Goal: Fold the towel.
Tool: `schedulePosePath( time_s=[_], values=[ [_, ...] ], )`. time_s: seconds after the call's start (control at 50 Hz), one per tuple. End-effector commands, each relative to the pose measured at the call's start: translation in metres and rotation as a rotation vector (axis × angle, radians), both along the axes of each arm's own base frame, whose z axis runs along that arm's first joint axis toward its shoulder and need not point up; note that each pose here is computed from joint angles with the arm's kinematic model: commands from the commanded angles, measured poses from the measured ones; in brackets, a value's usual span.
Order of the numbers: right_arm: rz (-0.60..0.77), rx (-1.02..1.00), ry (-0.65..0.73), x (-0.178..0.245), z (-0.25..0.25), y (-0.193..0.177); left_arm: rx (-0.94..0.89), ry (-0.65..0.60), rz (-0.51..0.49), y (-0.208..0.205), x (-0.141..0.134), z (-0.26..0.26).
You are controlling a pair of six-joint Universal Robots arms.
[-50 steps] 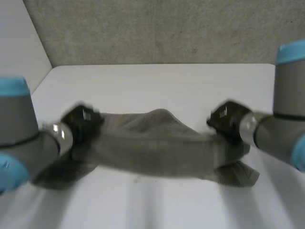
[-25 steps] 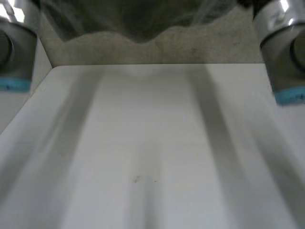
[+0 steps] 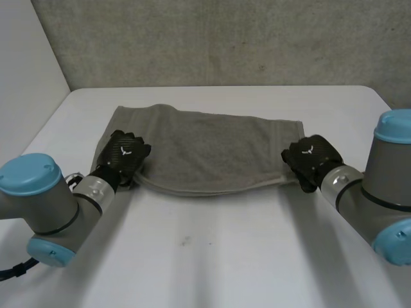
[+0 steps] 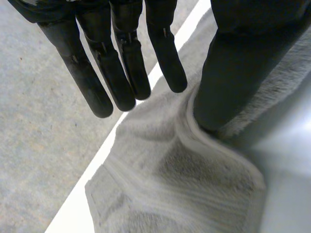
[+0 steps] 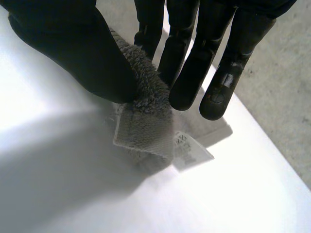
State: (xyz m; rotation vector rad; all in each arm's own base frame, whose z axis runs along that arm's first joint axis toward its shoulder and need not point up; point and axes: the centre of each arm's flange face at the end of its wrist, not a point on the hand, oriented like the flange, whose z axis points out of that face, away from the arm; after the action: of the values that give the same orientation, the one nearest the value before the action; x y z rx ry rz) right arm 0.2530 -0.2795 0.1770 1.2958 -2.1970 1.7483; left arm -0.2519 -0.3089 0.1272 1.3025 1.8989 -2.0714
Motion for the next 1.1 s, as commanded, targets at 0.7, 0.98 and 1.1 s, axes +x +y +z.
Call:
schedulePosePath(
  time_s=[0.7,0.98,1.1],
  values=[
    [-0.175,0.085,-0.279,-0.063,0.016,-0.021,0.316,0.204,0.166,-0.017,0.037,-0.001],
    [-0.193,0.076,-0.275,-0.070,0.011,-0.030,0.319,0.121,0.226,-0.029,0.062,-0.001],
    [-0.193,0.086,-0.271,-0.070,0.008,-0.029,0.304,0.066,0.236,-0.029,0.068,-0.005]
  ],
)
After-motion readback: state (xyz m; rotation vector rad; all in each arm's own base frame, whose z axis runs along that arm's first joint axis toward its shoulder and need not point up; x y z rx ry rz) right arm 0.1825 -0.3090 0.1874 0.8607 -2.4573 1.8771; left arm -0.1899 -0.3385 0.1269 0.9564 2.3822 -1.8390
